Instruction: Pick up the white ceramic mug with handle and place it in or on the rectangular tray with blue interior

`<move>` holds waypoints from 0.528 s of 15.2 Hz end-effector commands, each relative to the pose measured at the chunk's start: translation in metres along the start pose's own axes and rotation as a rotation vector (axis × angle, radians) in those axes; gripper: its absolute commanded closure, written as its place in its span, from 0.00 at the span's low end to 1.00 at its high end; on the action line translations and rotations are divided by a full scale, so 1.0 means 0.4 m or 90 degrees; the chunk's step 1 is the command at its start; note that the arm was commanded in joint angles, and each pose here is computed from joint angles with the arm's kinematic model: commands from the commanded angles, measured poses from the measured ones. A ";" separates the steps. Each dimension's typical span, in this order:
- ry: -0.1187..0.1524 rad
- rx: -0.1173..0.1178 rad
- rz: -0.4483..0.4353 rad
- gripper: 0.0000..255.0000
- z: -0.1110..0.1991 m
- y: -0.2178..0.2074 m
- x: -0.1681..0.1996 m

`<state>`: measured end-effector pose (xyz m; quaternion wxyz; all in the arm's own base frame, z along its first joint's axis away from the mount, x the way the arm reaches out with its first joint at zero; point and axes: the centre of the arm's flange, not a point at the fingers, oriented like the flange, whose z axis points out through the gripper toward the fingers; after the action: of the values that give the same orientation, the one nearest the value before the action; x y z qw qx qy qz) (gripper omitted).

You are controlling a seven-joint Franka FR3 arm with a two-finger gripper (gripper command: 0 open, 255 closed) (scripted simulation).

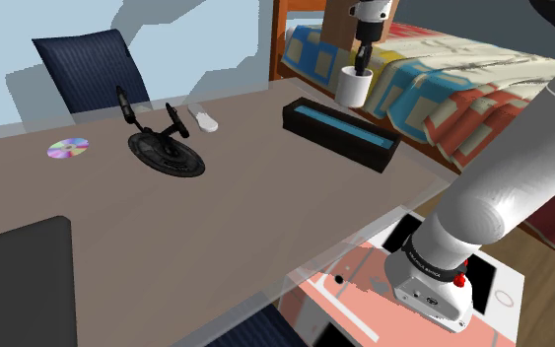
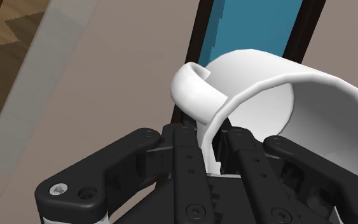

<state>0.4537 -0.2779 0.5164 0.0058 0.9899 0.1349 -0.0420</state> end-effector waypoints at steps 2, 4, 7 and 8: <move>0.000 0.000 0.000 1.00 0.040 -0.002 0.000; 0.000 0.000 0.000 1.00 0.067 -0.002 0.003; 0.000 0.000 0.000 1.00 0.106 -0.002 0.006; 0.000 0.000 0.000 1.00 0.119 -0.002 0.007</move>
<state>0.4525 -0.2772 0.4739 0.0057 0.9899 0.1350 -0.0420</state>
